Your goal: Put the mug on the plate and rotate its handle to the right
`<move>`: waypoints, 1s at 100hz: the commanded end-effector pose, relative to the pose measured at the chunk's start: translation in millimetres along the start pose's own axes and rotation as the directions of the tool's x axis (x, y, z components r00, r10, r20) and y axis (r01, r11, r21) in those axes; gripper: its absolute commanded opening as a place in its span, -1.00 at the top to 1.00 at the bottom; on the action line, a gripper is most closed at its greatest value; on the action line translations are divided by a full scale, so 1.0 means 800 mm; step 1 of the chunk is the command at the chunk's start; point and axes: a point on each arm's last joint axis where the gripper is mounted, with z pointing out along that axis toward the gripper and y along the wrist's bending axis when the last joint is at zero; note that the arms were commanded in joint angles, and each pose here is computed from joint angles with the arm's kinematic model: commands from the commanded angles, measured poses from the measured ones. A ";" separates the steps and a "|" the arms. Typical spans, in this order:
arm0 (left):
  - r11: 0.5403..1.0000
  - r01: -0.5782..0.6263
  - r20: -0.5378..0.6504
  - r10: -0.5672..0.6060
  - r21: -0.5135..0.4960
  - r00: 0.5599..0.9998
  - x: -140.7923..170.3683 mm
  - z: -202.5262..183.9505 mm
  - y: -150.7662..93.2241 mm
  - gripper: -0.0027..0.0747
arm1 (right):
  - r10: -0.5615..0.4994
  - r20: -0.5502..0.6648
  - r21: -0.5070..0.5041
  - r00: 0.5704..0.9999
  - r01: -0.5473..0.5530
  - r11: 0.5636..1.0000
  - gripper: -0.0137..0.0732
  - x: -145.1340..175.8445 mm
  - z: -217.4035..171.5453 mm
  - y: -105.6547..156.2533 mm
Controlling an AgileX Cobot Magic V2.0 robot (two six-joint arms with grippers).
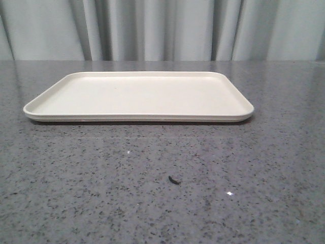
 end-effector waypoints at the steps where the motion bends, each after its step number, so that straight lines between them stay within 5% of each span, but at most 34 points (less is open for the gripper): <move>1: 1.000 0.002 0.132 -0.003 0.006 0.991 -0.012 -0.004 -0.001 0.98 | -0.019 0.108 -0.015 0.994 0.020 1.000 0.83 -0.012 -0.003 0.002; 56: 1.000 0.007 0.229 -0.010 0.012 0.973 -0.024 -0.006 -0.001 0.98 | -0.019 0.110 -0.015 0.994 0.020 1.000 0.83 -0.012 -0.003 0.002; 72: 1.000 0.011 0.284 -0.014 0.015 0.959 -0.030 -0.008 -0.001 0.98 | 0.015 0.210 -0.038 0.978 -0.007 0.999 0.83 -0.023 -0.005 0.004; 83: 0.998 0.057 0.349 -0.063 0.028 0.935 -0.038 -0.010 -0.001 0.98 | 0.044 0.308 -0.060 0.950 -0.027 0.998 0.83 -0.035 -0.008 0.005; 100: 0.957 0.277 0.377 -0.288 0.083 0.880 -0.046 -0.013 0.004 0.98 | 0.251 0.394 -0.131 0.884 -0.217 0.967 0.83 -0.047 -0.012 0.004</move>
